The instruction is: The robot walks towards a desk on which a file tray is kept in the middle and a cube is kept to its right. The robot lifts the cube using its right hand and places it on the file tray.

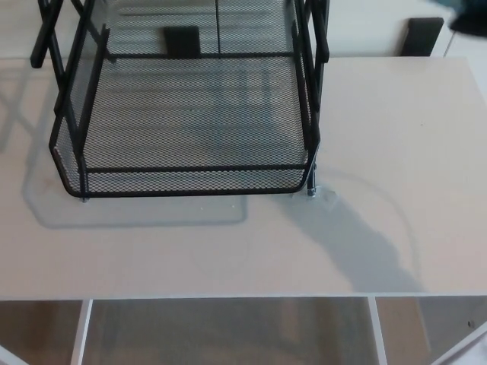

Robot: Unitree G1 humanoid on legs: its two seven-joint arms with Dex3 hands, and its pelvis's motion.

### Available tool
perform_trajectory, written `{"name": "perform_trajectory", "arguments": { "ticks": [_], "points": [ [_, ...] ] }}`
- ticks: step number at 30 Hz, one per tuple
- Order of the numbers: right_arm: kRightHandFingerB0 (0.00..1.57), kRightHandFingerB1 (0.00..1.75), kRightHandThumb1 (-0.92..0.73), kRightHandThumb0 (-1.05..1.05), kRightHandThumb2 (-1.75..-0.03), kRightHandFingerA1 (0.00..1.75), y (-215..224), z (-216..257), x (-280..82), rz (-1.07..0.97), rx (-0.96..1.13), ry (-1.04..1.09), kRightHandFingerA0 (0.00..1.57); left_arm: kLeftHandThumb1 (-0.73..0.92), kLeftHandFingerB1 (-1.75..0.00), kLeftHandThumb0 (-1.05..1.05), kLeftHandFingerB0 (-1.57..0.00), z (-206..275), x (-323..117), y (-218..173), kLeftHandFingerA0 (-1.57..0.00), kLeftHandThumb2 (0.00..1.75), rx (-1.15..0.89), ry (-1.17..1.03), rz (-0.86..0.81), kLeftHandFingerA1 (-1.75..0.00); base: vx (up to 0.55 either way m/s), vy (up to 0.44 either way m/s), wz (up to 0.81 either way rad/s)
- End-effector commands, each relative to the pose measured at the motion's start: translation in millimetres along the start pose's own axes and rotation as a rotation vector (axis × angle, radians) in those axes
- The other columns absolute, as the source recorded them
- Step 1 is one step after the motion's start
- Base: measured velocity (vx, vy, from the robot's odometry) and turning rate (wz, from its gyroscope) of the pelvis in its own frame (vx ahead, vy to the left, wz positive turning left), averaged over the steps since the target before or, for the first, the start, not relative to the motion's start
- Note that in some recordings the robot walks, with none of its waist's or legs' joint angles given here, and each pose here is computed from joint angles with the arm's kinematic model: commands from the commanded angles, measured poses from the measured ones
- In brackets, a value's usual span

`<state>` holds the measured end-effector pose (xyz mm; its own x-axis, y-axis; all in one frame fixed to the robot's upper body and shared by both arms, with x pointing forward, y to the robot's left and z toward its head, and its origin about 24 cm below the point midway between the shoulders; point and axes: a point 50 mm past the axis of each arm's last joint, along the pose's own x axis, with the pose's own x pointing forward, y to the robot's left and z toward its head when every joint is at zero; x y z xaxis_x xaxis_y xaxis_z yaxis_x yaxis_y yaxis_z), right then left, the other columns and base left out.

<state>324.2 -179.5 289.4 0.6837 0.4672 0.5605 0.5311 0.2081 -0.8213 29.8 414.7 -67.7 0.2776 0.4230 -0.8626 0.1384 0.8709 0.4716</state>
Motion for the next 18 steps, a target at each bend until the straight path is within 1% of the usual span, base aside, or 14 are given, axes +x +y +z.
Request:
{"name": "perform_trajectory", "arguments": {
  "ticks": [1, 2, 3, 4, 5, 7, 9, 10, 11, 13, 14, 15, 16, 18],
  "points": [
    [0.86, 0.95, -0.67, -0.26, -0.70, 1.69, -17.3, 36.8, 60.2, -0.017, 0.162, -0.025, 0.85, 0.62, -0.65, -0.87, -0.23, 0.5, 1.4, -2.1, -0.39, 0.98, 0.023, 0.008, 0.003, -0.77, 0.00, 0.000, 0.00],
    [0.86, 0.92, -0.67, -0.29, -0.64, 1.71, -16.1, 44.3, 67.3, -0.014, 0.176, -0.028, 0.89, 0.78, -0.66, -0.84, -0.23, 0.6, 1.3, -2.0, -0.38, 0.75, 0.030, 0.006, 0.003, -0.81, 0.00, 0.000, 0.00],
    [0.85, 1.08, -0.65, -0.29, -0.65, 1.69, -10.4, 59.2, 79.3, -0.008, 0.179, -0.050, 0.89, 0.78, -0.66, -0.83, -0.25, 0.1, 1.5, -2.1, -0.42, 0.76, 0.021, 0.006, 0.005, -0.81, 0.00, 0.000, 0.00],
    [0.88, 0.95, -0.63, -0.28, -0.69, 1.68, -6.5, 66.7, 84.8, -0.001, 0.204, -0.058, 0.91, 0.62, -0.65, -0.86, -0.24, -0.1, 1.4, -2.1, -0.40, 0.99, 0.024, 0.006, 0.005, -0.77, 0.00, 0.000, 0.00],
    [0.85, 1.06, -0.62, -0.24, -0.77, 1.68, -2.9, 72.3, 87.6, 0.021, 0.220, -0.067, 0.87, 0.78, -0.66, -0.83, -0.24, -0.8, 1.4, -3.5, -0.39, 0.76, 0.027, 0.006, 0.000, -0.81, 0.00, 0.000, 0.00],
    [0.86, 0.96, -0.61, -0.25, -0.73, 1.67, 5.4, 84.7, 93.5, 0.105, 0.241, -0.091, 0.87, 0.77, -0.68, -0.82, -0.26, -1.3, 1.4, -5.8, -0.40, 0.77, 0.039, 0.013, -0.002, -0.83, 0.00, 0.000, 0.00],
    [0.90, 0.98, -0.54, -0.25, -0.87, 1.64, 20.1, 98.6, 99.3, 0.179, 0.268, -0.127, 0.89, 0.79, -0.66, -0.82, -0.25, -1.9, 1.5, -7.4, -0.41, 0.76, 0.059, 0.009, -0.013, -0.81, 0.00, 0.000, 0.00],
    [0.94, 0.94, -0.47, -0.32, -0.86, 1.52, 25.0, 104.4, 102.4, 0.233, 0.259, -0.130, 0.98, 0.78, -0.67, -0.83, -0.23, -1.8, 1.7, -8.0, -0.39, 0.76, 0.056, 0.008, -0.016, -0.82, -0.01, 0.004, 0.07],
    [0.84, 0.99, -0.61, -0.26, -0.77, 1.61, 29.4, 109.1, 105.0, 0.294, 0.257, -0.123, 0.84, 0.79, -0.68, -0.84, -0.24, -1.8, 1.7, -8.1, -0.40, 0.76, 0.059, 0.007, -0.016, -0.83, 0.00, 0.000, 0.00],
    [0.87, 1.02, -0.58, -0.34, -0.67, 1.52, 46.4, 124.3, 109.9, 0.474, 0.256, -0.136, 0.84, 0.79, -0.67, -0.84, -0.24, -2.3, 1.5, -7.8, -0.38, 0.76, 0.058, 0.006, -0.020, -0.82, -0.02, 0.006, 0.09],
    [0.80, 0.92, -0.65, -0.28, -0.63, 1.57, 51.4, 127.4, 109.5, 0.507, 0.256, -0.137, 0.75, 0.79, -0.68, -0.85, -0.27, -2.3, 1.4, -8.1, -0.40, 0.76, 0.072, 0.005, -0.020, -0.82, -0.02, 0.006, 0.08],
    [0.83, 0.87, -0.66, -0.28, -0.65, 1.53, 65.5, 132.4, 106.4, 0.508, 0.237, -0.140, 0.80, 0.79, -0.68, -0.85, -0.25, -1.7, 0.9, -7.8, -0.39, 0.76, 0.077, 0.002, -0.021, -0.83, 0.00, 0.000, 0.00],
    [0.86, 0.71, -0.66, -0.32, -0.64, 1.58, 75.5, 135.0, 103.4, 0.523, 0.233, -0.136, 0.77, 0.78, -0.67, -0.85, -0.26, -1.6, 0.9, -8.0, -0.40, 0.76, 0.073, 0.002, -0.020, -0.82, 0.00, 0.000, 0.00],
    [0.83, 0.68, -0.69, -0.30, -0.65, 1.56, 106.8, 140.3, 91.1, 0.616, 0.226, -0.118, 0.74, 0.78, -0.69, -0.86, -0.27, -0.5, 0.6, -7.7, -0.41, 0.76, 0.088, -0.002, -0.016, -0.85, 0.00, 0.000, 0.00]
  ]
}}
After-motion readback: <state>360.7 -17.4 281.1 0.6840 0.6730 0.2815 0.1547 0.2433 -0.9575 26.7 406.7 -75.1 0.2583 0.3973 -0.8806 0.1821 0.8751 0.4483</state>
